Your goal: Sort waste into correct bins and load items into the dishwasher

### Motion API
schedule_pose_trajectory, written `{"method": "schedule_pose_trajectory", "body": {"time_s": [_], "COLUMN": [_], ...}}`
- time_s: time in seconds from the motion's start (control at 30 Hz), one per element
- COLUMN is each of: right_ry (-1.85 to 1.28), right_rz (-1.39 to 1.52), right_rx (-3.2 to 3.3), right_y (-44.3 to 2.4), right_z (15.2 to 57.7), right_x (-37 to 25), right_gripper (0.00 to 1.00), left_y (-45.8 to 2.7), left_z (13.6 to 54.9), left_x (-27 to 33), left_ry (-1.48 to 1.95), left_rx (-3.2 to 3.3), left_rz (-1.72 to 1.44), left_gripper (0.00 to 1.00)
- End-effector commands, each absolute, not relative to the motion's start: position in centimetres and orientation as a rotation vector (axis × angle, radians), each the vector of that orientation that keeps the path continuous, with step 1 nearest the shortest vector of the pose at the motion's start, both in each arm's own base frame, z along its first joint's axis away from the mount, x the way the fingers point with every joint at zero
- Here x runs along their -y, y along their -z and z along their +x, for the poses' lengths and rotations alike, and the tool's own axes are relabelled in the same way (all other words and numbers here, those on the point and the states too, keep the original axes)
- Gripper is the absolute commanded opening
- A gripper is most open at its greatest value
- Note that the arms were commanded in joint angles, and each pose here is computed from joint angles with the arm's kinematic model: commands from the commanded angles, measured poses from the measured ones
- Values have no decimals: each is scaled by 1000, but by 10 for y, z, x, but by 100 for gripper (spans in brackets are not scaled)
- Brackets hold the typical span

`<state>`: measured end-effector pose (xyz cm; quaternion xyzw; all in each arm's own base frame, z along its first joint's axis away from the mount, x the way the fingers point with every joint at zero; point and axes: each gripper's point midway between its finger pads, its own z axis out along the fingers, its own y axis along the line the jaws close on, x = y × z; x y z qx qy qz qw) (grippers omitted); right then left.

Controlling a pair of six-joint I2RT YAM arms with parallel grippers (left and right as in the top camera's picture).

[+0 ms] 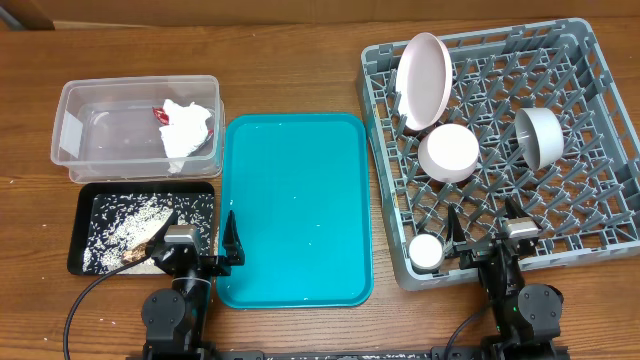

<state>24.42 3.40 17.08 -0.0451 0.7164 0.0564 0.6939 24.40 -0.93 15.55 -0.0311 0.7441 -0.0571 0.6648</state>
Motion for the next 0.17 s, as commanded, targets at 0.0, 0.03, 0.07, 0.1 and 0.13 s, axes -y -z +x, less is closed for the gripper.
{"method": "schedule_pose_trajectory", "body": {"time_s": [0.0, 0.03, 0.07, 0.1, 0.13], "right_ry": [-120, -120, -120, -120, -120], "right_rz": [-95, -95, -95, -95, -95], "right_rx": [-1591, -1591, -1591, -1591, -1591], "right_y": [-170, -170, -170, -170, -170], "right_z": [244, 244, 244, 244, 244], "right_x": [-33, -33, -33, -33, -33], "right_gripper": [100, 100, 100, 100, 100], "left_y": [-156, -156, -156, -156, -156], "left_z": [244, 244, 244, 244, 244], "left_x": [10, 10, 10, 10, 10], "left_ry": [138, 138, 138, 138, 138], "left_rx": [-1673, -1673, -1673, -1673, -1673], "left_rz": [-76, -76, -76, -76, -76], "left_gripper": [100, 100, 100, 100, 100]}}
